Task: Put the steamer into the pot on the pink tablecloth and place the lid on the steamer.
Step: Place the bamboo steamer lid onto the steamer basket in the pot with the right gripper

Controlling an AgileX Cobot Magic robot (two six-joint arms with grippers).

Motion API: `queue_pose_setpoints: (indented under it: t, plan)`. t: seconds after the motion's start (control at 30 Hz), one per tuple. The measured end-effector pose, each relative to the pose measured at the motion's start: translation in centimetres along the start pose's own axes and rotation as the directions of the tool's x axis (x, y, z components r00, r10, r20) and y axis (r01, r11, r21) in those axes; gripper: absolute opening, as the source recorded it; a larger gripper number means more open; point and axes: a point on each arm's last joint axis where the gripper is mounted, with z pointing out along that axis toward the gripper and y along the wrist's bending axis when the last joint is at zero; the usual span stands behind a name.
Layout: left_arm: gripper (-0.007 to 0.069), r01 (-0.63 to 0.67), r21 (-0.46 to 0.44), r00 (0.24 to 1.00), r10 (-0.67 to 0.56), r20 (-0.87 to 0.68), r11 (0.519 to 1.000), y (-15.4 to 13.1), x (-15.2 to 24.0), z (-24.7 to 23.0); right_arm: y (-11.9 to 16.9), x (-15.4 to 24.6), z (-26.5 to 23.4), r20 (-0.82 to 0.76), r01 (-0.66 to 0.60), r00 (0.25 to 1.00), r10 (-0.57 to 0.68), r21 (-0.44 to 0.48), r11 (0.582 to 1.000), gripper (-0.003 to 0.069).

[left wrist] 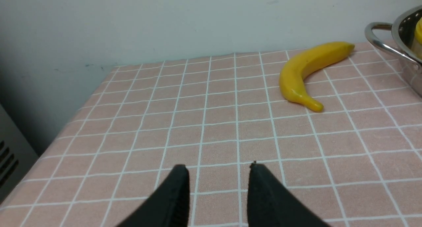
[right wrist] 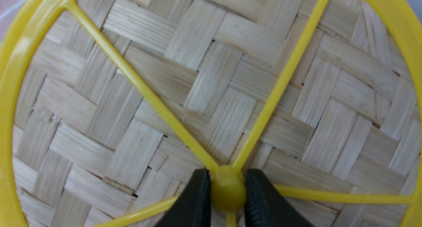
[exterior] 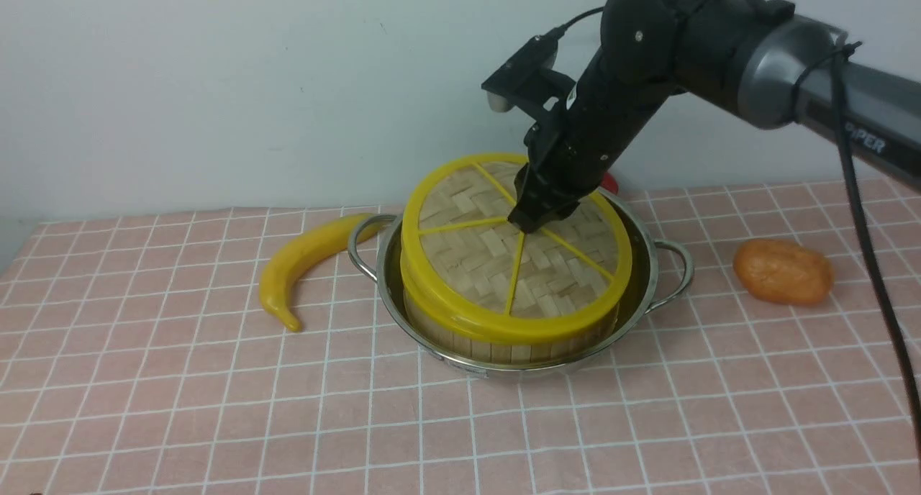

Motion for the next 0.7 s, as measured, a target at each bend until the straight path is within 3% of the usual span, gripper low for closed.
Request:
queue_pose_setpoints:
  t: [0.7]
  plan:
    - [0.0243, 0.0, 0.0, 1.0, 0.0, 0.0, 1.0, 0.0, 0.0, 0.0, -0.06, -0.33, 0.85, 0.044, 0.03, 0.999, -0.03, -0.007, 1.0, 0.0146]
